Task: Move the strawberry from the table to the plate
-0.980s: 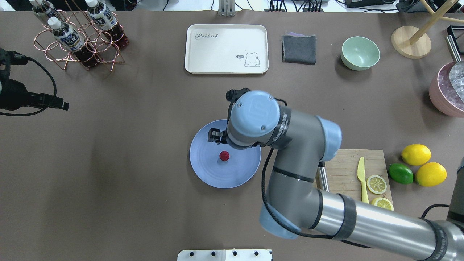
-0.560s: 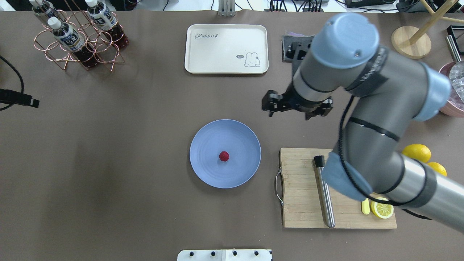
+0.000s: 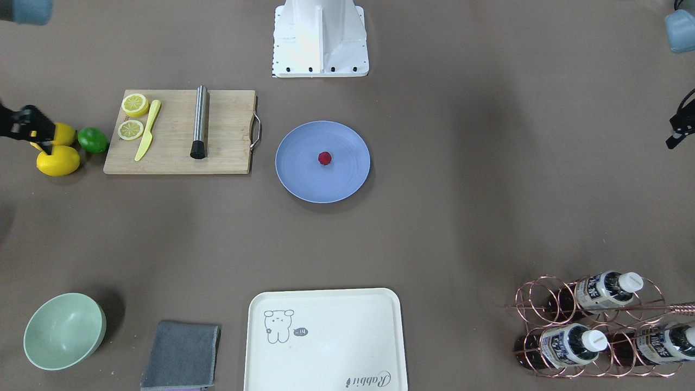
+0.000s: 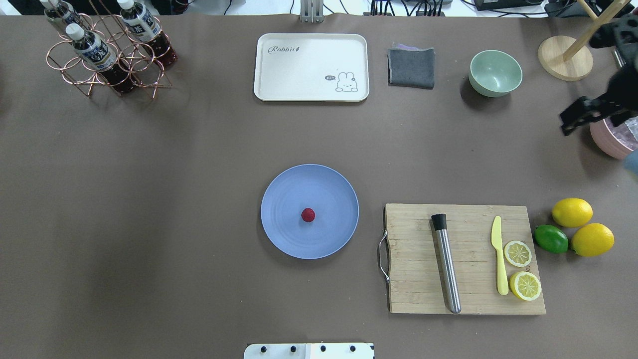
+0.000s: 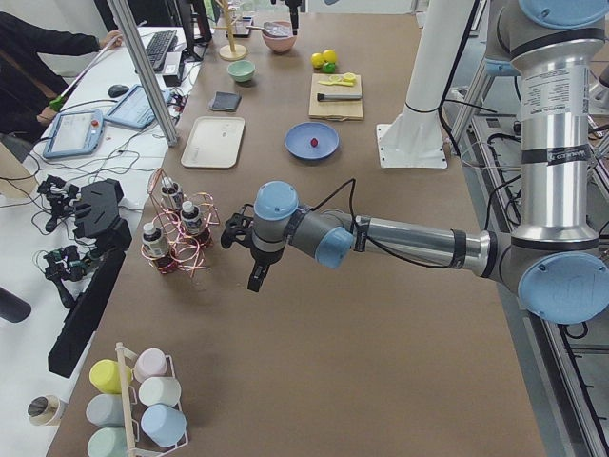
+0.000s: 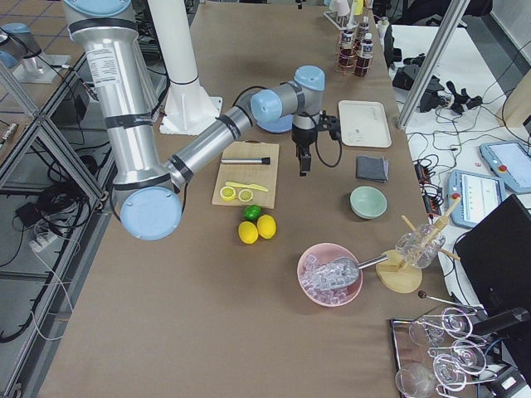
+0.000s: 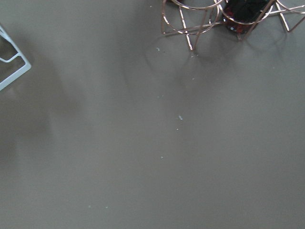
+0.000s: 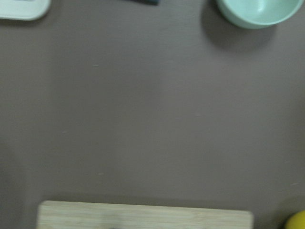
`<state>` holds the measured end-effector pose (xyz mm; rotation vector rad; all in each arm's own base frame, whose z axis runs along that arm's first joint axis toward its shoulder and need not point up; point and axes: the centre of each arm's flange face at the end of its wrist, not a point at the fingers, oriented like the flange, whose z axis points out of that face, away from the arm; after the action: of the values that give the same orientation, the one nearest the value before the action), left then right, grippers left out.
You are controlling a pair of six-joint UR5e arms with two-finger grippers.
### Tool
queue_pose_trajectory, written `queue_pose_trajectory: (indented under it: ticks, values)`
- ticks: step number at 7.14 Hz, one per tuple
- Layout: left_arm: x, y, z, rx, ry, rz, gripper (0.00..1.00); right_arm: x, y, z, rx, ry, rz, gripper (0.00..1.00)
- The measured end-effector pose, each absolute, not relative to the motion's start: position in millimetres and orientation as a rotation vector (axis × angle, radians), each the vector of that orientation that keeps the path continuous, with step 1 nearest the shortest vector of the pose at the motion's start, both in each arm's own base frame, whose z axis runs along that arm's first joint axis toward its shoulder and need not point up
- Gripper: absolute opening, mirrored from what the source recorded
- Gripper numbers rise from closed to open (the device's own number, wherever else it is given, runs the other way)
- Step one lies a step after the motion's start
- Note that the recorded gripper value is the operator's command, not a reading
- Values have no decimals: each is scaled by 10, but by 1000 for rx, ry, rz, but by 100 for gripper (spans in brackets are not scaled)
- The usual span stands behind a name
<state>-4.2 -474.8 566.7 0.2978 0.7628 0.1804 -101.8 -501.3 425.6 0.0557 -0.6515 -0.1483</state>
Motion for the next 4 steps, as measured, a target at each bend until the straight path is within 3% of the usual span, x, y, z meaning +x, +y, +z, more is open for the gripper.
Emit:
queue_pose_trajectory:
  ticks: [2, 4]
  values:
    - [-529, -4675, 5847, 261, 705, 242, 99, 97, -4992, 5208, 33, -648, -187, 100]
    - [-652, -4536, 6084, 219, 689, 252, 99, 573, -4740, 5745, 24, -656, -182, 100]
